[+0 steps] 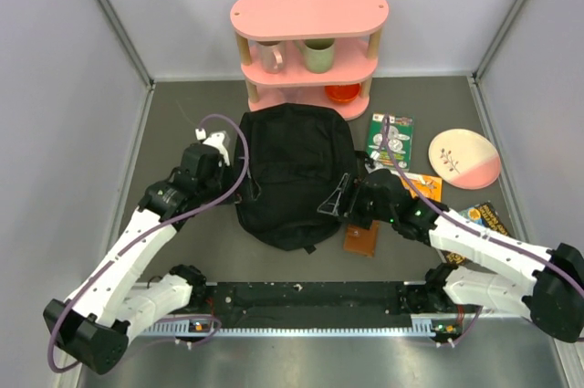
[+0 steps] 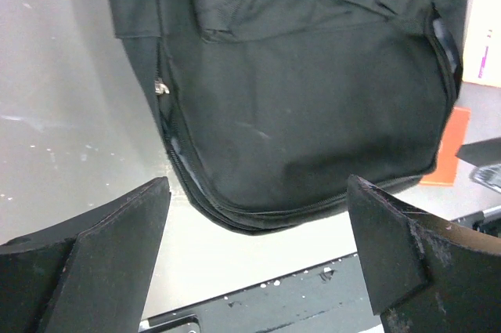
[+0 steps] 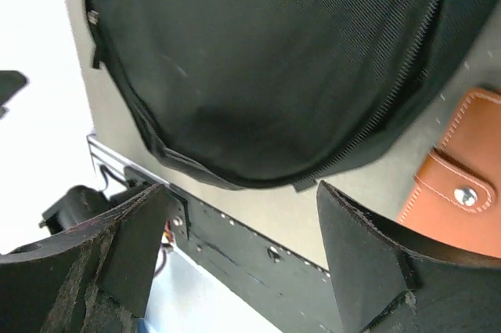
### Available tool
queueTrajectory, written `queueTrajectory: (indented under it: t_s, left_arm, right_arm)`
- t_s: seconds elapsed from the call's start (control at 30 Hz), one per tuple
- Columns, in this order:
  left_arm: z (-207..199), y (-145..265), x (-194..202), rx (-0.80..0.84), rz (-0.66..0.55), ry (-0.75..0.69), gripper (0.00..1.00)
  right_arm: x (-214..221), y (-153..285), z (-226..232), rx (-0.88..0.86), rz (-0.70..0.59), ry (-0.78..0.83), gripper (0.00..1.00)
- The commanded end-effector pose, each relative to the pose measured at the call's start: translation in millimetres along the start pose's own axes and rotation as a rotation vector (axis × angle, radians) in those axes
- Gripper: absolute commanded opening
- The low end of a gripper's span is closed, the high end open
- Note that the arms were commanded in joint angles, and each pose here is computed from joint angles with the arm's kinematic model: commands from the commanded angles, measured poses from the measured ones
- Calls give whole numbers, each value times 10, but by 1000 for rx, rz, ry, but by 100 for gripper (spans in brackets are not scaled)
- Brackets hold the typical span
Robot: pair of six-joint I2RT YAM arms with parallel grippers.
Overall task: Pack the student bag
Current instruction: Unzip the student bag at the center of the board.
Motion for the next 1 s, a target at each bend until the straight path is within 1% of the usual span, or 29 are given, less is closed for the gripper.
queueTrajectory:
  t_s: [0.0,0.13,0.23,0.47,0.63,0.7,0.73,0.8,0.83,0.9,0.97]
  left_arm:
    - [-209,35,11,102,-25,-6,99]
    - [-314,14,73,105,-19,-23,99]
    - [-385,-25,172,119,17,-38,99]
    - [-489,-80,217,142,39,-61,99]
    - [-519,-104,240,149,44,-63,98]
    - [-523,-113,261,150,50,-64,98]
    - [-525,-119,267,150,52,-65,98]
    - [-523,-130,291,153,59,-65,98]
    - [-529,-129,292,156,59,-66,98]
    - [-520,-145,313,154,66,-66,98]
    - [-527,-151,326,160,71,-68,98]
  right_arm:
    - [82,14,-104,19,44,-41,76]
    - [93,-49,-180,48,61,-65,74]
    - [79,-102,-184,49,57,-68,73]
    - [14,-221,-154,29,54,-86,61]
    - [-28,-309,-140,13,67,-105,56]
    - [-44,-349,-132,4,75,-115,52]
    - [-47,-361,-125,0,77,-121,45]
    - [-31,-386,-114,-13,92,-122,39]
    - [-21,-388,-103,-20,97,-124,34]
    - [-12,-406,-104,-24,106,-128,31]
    - [-19,-417,-77,-37,103,-124,21]
Point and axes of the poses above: each gripper's point midway between its finger pads, its own y axis back along the fingers, its own z axis along the line the jaws close on, x = y × z, the point moved 3 cm from there along y, back along the fingers, and after that the axes turned 5 degrees about -y, right-handed, at the moved point
